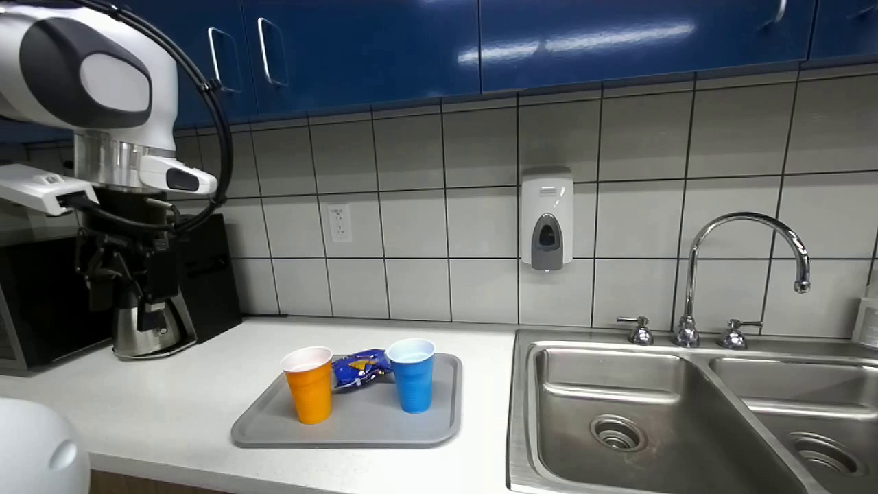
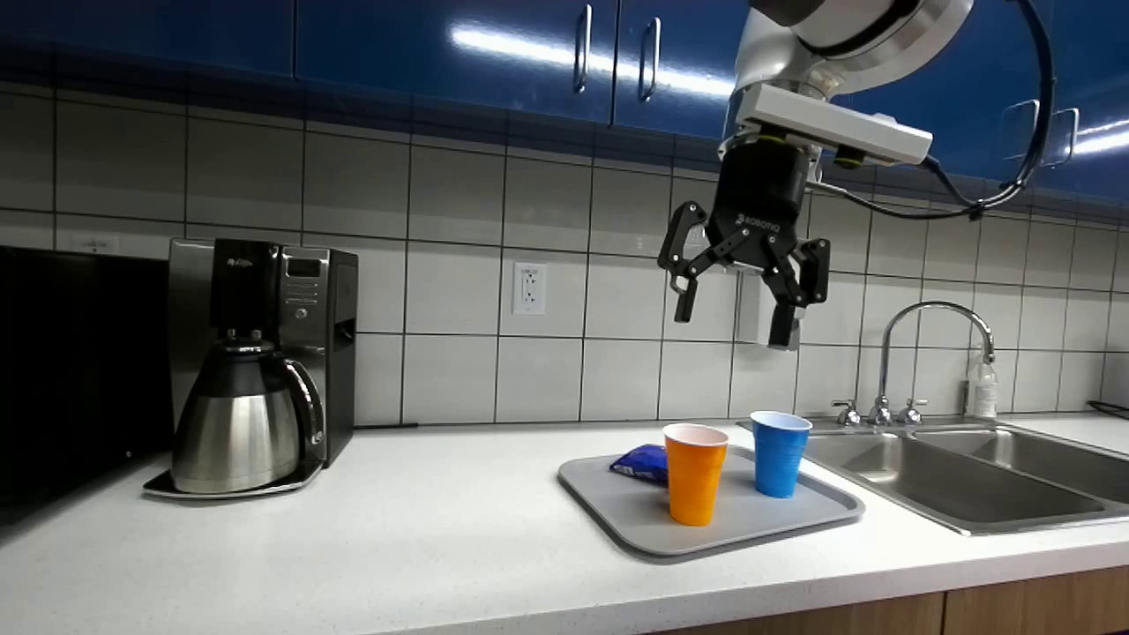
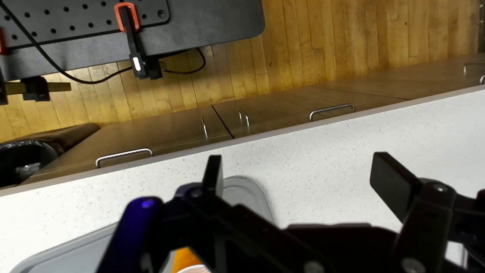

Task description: Place the cups directly onto the counter

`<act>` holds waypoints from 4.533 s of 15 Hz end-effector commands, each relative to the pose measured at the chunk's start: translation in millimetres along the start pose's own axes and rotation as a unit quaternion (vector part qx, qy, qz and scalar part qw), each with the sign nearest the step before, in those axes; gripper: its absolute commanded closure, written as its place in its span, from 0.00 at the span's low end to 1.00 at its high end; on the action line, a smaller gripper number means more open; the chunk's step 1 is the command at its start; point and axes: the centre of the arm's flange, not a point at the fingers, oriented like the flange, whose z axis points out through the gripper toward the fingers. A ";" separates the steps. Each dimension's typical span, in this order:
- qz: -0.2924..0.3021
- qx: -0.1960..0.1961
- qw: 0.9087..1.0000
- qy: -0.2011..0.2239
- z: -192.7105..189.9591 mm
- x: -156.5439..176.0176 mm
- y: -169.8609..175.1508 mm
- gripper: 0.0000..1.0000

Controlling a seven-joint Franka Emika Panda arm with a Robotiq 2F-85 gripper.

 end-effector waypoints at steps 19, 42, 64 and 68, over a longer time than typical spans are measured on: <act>0.005 -0.072 0.991 0.109 13.0 72.1 49.0 0.00; -0.021 -0.083 0.985 0.147 76.0 150.3 52.2 0.00; -0.039 -0.088 0.989 0.115 139.3 188.7 53.5 0.09; -0.042 -0.086 0.989 0.113 141.3 190.1 51.9 0.51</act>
